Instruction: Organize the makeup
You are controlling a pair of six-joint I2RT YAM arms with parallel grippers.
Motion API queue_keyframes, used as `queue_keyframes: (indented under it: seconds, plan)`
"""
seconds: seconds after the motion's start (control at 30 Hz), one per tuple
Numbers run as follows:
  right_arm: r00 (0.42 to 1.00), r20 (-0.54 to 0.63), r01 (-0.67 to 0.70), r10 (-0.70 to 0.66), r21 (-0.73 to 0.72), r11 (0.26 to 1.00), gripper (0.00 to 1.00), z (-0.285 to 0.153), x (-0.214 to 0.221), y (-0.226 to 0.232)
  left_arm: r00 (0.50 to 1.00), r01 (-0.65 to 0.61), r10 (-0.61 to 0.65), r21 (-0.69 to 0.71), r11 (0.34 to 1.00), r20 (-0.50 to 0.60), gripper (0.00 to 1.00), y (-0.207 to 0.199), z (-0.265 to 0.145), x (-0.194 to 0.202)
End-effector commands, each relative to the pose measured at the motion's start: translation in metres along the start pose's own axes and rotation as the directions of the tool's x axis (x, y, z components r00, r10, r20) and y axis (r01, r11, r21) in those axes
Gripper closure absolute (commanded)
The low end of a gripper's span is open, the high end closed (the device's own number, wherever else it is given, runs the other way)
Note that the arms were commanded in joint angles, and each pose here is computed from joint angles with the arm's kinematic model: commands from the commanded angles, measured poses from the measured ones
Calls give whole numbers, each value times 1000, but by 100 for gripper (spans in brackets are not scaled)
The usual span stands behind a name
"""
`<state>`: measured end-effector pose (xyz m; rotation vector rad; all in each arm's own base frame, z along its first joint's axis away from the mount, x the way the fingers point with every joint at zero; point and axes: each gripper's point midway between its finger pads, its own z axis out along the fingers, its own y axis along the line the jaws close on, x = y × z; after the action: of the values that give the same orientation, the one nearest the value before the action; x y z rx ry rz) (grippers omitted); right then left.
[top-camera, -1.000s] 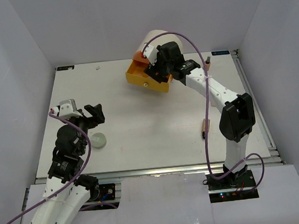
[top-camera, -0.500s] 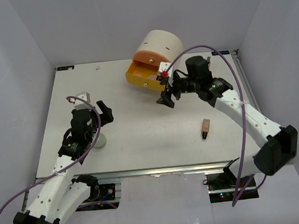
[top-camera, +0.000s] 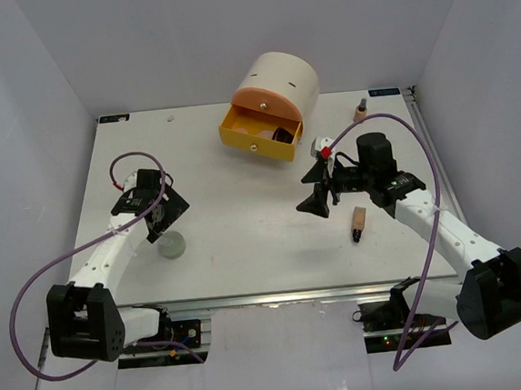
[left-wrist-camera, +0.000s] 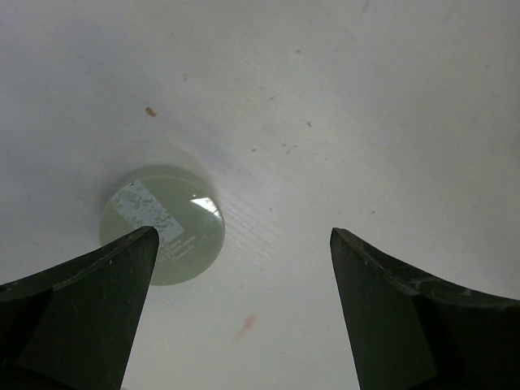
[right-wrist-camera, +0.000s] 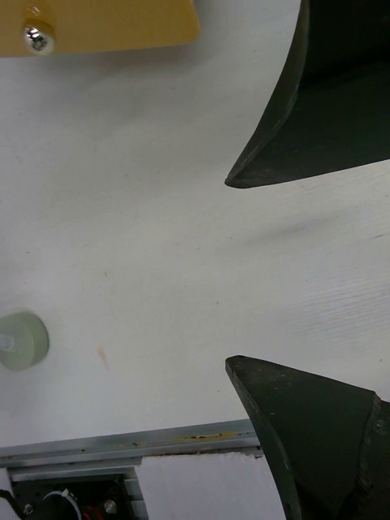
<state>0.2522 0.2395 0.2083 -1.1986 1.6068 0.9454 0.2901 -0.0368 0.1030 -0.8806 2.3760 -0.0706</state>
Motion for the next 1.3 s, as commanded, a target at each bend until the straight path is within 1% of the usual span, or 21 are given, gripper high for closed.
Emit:
queue_keyframes:
  seconds: [0.0, 0.2, 0.37, 0.5, 0.7, 0.87, 0.93, 1.0, 1.07, 1.17, 1.2, 1.23, 1.27]
  plan:
    - [993, 96, 73, -71, -23, 997, 10, -4, -28, 9, 994, 81, -93, -171, 982, -63, 2, 27, 3, 16]
    - [994, 91, 67, -64, -35, 997, 10, -5, -26, 11, 994, 80, -95, -241, 967, -50, 2, 43, 7, 20]
    - [994, 93, 69, -64, -47, 997, 10, -5, -25, 13, 991, 54, -85, -261, 964, -107, 2, 47, 21, 35]
    - [994, 91, 63, -57, -54, 997, 10, -4, -23, 13, 985, 43, -85, -255, 966, -153, 2, 48, 29, 44]
    - [995, 86, 56, -50, -59, 997, 10, -3, -21, 12, 982, 54, -99, -260, 964, -162, 2, 52, 34, 46]
    - [996, 83, 48, -42, -67, 997, 10, -2, -18, 12, 973, 59, -113, -254, 965, -203, 2, 53, 43, 56]
    - [996, 83, 45, -40, -65, 997, 10, -3, -18, 12, 971, 63, -116, -245, 968, -210, 4, 51, 45, 57]
    - [996, 84, 45, -40, -67, 997, 10, -3, -19, 12, 970, 71, -121, -234, 970, -210, 10, 49, 46, 57]
    - [995, 87, 46, -40, -65, 997, 10, -4, -19, 11, 971, 79, -126, -225, 971, -204, 13, 49, 45, 57]
    - [995, 89, 47, -41, -65, 997, 10, -5, -19, 11, 975, 84, -121, -196, 977, -185, 37, 45, 43, 51]
    - [995, 90, 46, -40, -65, 997, 10, -6, -19, 10, 977, 87, -119, -178, 980, -178, 45, 42, 41, 49]
    - [995, 90, 46, -40, -64, 997, 10, -6, -19, 10, 978, 91, -119, -162, 983, -172, 56, 39, 39, 46]
    - [995, 90, 44, -39, -62, 997, 10, -6, -19, 9, 980, 96, -116, -126, 987, -161, 63, 31, 34, 41]
